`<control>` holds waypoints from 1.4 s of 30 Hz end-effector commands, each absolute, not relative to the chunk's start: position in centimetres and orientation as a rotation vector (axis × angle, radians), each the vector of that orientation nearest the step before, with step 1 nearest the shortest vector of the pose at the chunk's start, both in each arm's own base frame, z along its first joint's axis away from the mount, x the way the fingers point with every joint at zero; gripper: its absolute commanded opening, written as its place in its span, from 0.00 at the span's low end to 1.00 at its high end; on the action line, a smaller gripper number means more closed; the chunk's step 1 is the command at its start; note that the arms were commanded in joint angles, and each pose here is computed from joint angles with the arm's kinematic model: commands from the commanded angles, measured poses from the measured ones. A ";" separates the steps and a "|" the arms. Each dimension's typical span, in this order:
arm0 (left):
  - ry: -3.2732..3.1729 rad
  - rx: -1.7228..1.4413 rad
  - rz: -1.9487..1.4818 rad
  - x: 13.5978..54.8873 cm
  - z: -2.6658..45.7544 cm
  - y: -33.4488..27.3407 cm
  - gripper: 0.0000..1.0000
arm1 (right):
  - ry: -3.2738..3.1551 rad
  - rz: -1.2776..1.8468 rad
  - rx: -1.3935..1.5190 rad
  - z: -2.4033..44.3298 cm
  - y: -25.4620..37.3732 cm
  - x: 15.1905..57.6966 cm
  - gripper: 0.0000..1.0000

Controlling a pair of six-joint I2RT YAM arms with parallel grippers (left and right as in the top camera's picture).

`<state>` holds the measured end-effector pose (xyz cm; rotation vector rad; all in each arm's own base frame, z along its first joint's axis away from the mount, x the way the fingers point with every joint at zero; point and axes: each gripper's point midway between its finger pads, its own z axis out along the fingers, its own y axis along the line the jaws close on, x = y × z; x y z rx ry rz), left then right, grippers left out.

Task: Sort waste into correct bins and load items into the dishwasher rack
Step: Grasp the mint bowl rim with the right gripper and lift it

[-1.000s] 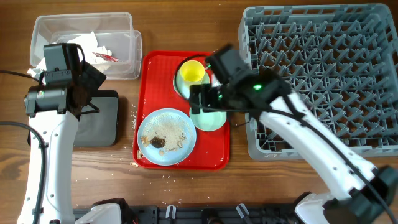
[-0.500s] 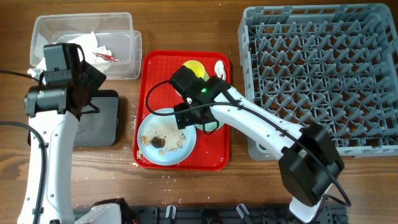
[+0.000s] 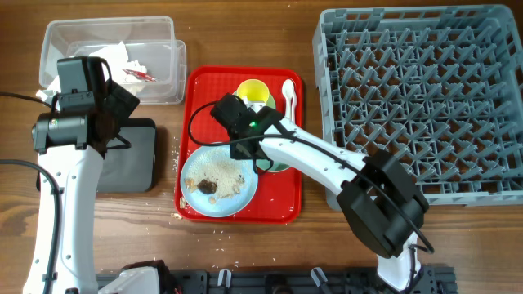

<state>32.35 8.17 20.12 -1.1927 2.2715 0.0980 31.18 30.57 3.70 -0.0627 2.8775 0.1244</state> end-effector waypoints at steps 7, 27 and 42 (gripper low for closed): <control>2.256 -1.193 0.126 32.2 20.4 8.6 1.00 | 2.876 0.049 -0.043 2.8 29.9 31.1 0.24; 2.256 -1.193 0.126 32.2 20.4 8.6 1.00 | 2.950 0.260 -0.109 7.4 31.3 28.5 0.04; 2.256 -1.193 0.126 32.2 20.4 8.6 1.00 | 2.493 0.709 -0.058 27.0 14.5 35.5 0.04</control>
